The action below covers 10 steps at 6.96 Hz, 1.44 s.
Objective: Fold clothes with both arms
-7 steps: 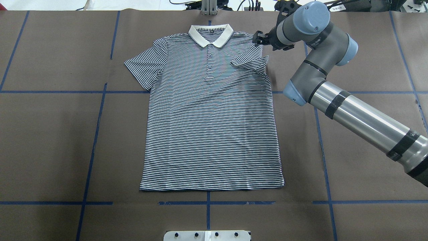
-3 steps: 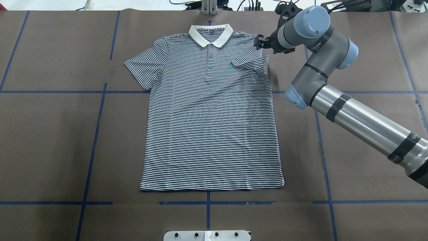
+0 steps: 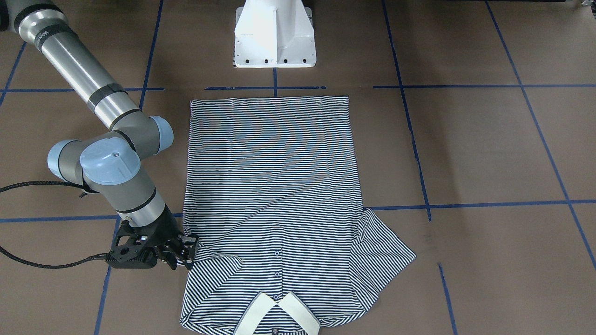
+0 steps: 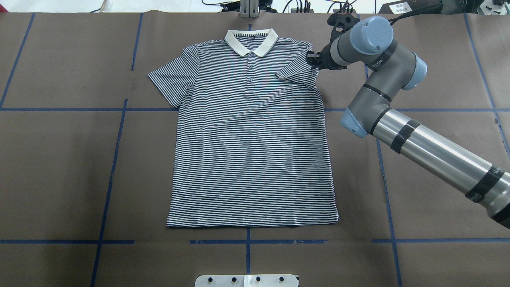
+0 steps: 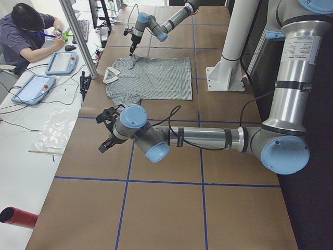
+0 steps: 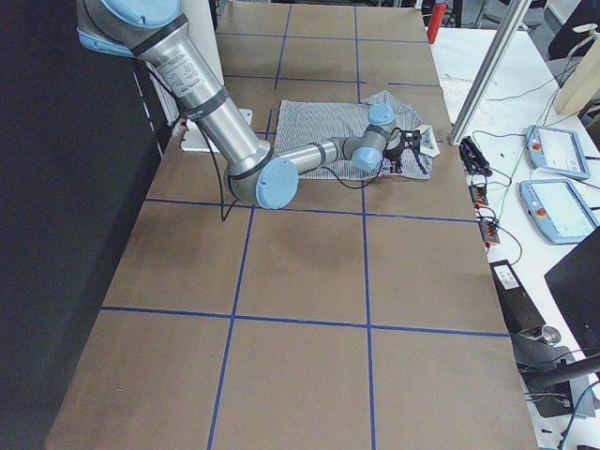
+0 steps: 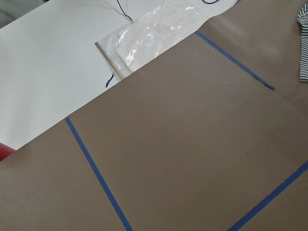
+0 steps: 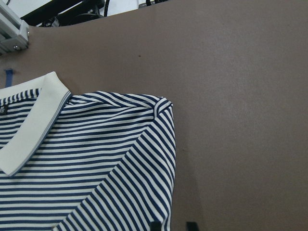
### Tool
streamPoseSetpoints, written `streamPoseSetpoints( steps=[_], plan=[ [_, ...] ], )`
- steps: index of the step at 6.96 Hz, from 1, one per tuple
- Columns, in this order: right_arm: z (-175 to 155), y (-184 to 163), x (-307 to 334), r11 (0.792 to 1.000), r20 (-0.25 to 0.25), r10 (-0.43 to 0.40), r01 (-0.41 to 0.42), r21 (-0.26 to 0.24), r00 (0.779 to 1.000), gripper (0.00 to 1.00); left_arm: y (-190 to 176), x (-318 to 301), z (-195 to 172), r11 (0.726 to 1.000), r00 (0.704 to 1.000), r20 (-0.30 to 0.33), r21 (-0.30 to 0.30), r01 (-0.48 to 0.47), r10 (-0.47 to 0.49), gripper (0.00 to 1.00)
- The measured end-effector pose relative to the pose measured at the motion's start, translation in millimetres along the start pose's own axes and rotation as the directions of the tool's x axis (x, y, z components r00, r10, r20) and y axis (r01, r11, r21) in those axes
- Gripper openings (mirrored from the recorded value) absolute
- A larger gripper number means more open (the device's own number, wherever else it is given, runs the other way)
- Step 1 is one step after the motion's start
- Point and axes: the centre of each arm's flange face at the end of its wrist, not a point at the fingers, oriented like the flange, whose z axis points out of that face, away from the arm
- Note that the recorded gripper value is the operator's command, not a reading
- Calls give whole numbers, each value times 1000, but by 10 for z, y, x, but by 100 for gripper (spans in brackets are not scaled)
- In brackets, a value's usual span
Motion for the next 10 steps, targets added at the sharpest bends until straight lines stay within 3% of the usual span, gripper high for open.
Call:
streamPoseSetpoints(
  steps=[4, 6, 7, 8, 9, 10],
  plan=[
    [-235, 219, -155, 1000, 5, -3, 3, -4, 1000, 9, 22, 4, 3, 1000, 1000, -1, -2, 1, -1, 100],
    [-194, 454, -324, 1000, 3, -6, 6, 15, 1000, 9, 40, -2, 9, 1000, 1000, -1, -5, 2, -2, 100],
    [-188, 550, -396, 1000, 6, -15, 14, 27, 1000, 28, 48, -6, 8, 1000, 1000, 0, -5, 3, -3, 100],
    [-183, 631, -443, 999, 7, -23, 23, 37, 1000, 71, 53, -9, 7, 1000, 1000, 0, -6, 4, -4, 100],
    [-161, 711, -460, 998, 3, -34, 34, 48, 999, 100, 59, -11, 9, 1000, 1000, 0, -7, 5, -5, 100],
    [-127, 823, -501, 997, -4, -50, 50, 66, 999, 100, 61, -13, 10, 1000, 1000, 1, -7, 6, -6, 100]
  ],
)
